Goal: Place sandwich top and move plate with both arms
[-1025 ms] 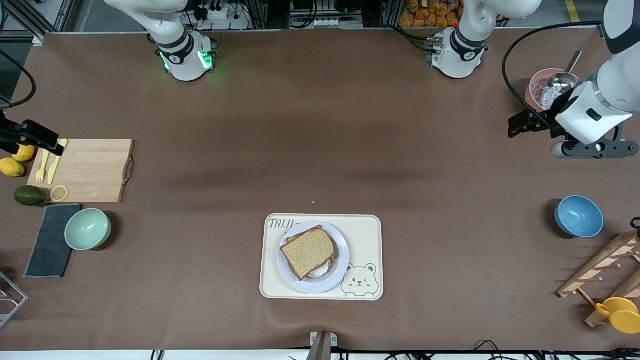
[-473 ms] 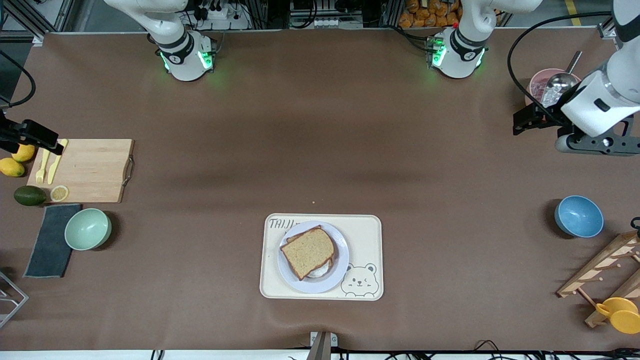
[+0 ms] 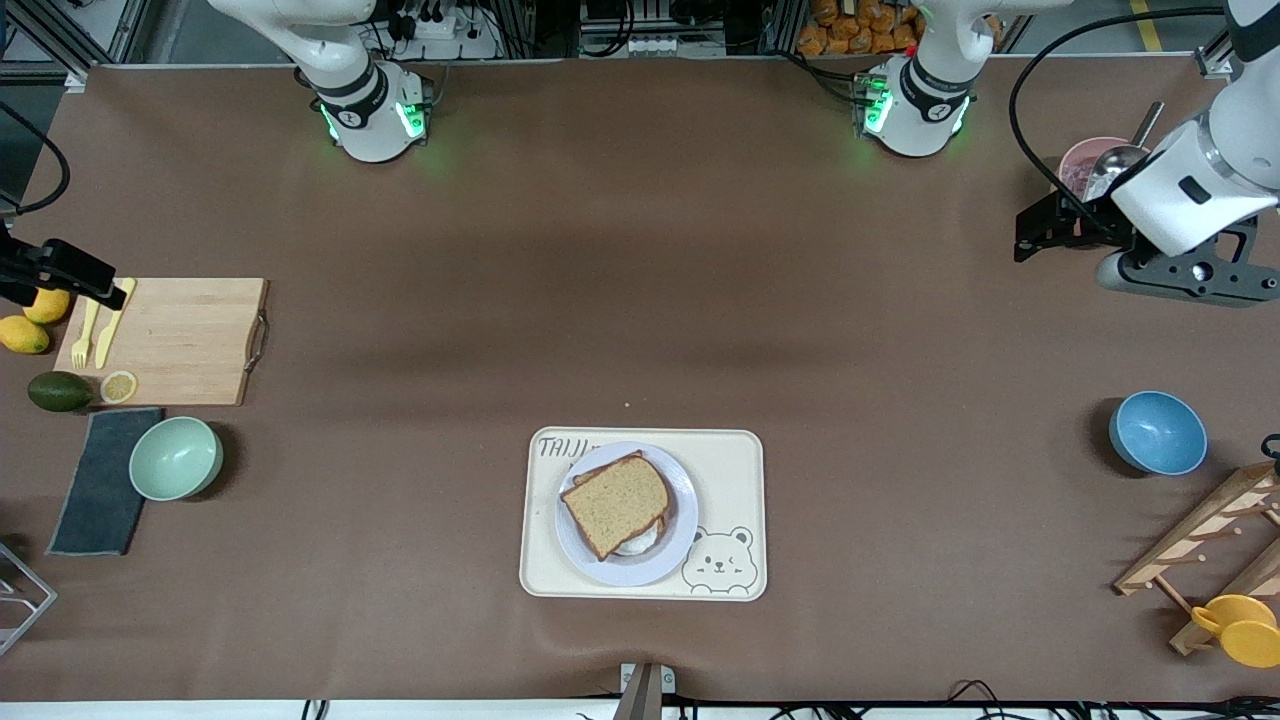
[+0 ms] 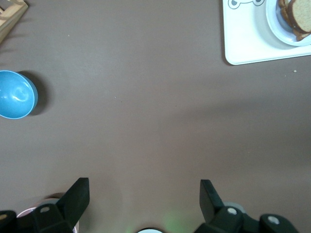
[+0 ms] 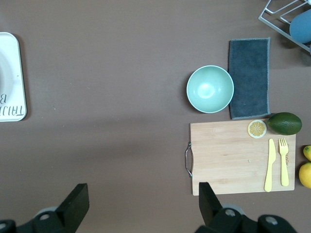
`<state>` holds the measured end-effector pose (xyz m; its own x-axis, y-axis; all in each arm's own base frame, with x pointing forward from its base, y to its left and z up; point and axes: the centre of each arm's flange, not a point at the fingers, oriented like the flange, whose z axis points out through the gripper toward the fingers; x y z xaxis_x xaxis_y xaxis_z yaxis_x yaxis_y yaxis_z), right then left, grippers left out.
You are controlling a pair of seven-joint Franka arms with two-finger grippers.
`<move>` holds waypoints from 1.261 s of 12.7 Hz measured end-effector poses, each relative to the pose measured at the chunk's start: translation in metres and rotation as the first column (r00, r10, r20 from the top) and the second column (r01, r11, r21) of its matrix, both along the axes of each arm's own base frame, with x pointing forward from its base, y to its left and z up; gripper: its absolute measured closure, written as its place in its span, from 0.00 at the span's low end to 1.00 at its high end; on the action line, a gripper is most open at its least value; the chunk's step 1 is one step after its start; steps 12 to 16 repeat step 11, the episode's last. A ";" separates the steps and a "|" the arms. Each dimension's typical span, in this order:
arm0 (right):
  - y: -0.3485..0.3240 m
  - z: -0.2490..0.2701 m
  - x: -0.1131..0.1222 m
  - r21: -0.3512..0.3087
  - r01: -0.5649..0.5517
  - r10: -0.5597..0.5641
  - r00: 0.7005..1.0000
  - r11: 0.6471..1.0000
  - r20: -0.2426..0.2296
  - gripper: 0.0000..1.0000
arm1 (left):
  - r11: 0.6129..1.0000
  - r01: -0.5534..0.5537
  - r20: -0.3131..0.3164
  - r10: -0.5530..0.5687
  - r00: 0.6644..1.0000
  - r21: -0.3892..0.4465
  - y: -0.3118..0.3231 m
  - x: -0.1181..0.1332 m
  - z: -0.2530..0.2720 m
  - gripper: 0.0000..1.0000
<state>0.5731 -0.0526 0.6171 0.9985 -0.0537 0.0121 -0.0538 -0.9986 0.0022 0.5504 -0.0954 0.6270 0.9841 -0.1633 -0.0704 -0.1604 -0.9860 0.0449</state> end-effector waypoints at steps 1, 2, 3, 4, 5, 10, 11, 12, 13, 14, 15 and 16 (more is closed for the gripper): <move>0.000 0.000 0.000 0.000 0.000 0.000 1.000 1.000 0.000 0.00 | 1.000 -0.025 0.008 0.025 1.000 0.003 0.000 -0.004 0.006 0.00; 0.000 0.000 0.000 0.000 0.000 0.000 1.000 1.000 0.000 0.00 | 0.998 -0.054 0.017 0.054 0.998 0.018 0.000 -0.006 0.010 0.00; 0.000 0.000 0.000 0.000 0.000 0.000 1.000 1.000 0.000 0.00 | 0.996 -0.072 0.028 0.071 0.997 0.047 0.000 -0.008 0.013 0.00; 0.000 0.000 0.000 0.000 0.000 0.000 1.000 1.000 0.000 0.00 | 0.995 -0.081 0.033 0.079 0.996 0.063 0.000 -0.008 0.013 0.00; 0.000 0.000 0.000 0.000 0.000 0.000 1.000 1.000 0.000 0.00 | 0.994 -0.086 0.034 0.084 0.996 0.065 0.000 -0.008 0.013 0.00; 0.000 0.000 0.000 0.000 0.000 0.000 1.000 1.000 0.000 0.00 | 0.992 -0.105 0.037 0.103 0.994 0.064 0.003 -0.006 0.012 0.00; 0.000 0.000 0.000 0.000 0.000 0.000 1.000 1.000 0.000 0.00 | 0.992 -0.109 0.039 0.107 0.994 0.061 0.004 -0.006 0.013 0.00; 0.000 0.000 0.000 0.000 0.000 0.000 1.000 1.000 0.000 0.00 | 0.992 -0.109 0.039 0.107 0.994 0.061 0.004 -0.006 0.013 0.00; 0.000 0.000 0.000 0.000 0.000 0.000 1.000 1.000 0.000 0.00 | 0.992 -0.109 0.039 0.107 0.994 0.061 0.004 -0.006 0.013 0.00; 0.000 0.000 0.000 0.000 0.000 0.000 1.000 1.000 0.000 0.00 | 0.992 -0.109 0.039 0.107 0.994 0.061 0.004 -0.006 0.013 0.00; 0.000 0.000 0.000 0.000 0.000 0.000 1.000 1.000 0.000 0.00 | 0.992 -0.109 0.039 0.107 0.994 0.061 0.004 -0.006 0.013 0.00; 0.000 0.000 0.000 0.000 0.000 0.000 1.000 1.000 0.000 0.00 | 0.992 -0.109 0.039 0.107 0.994 0.061 0.004 -0.006 0.013 0.00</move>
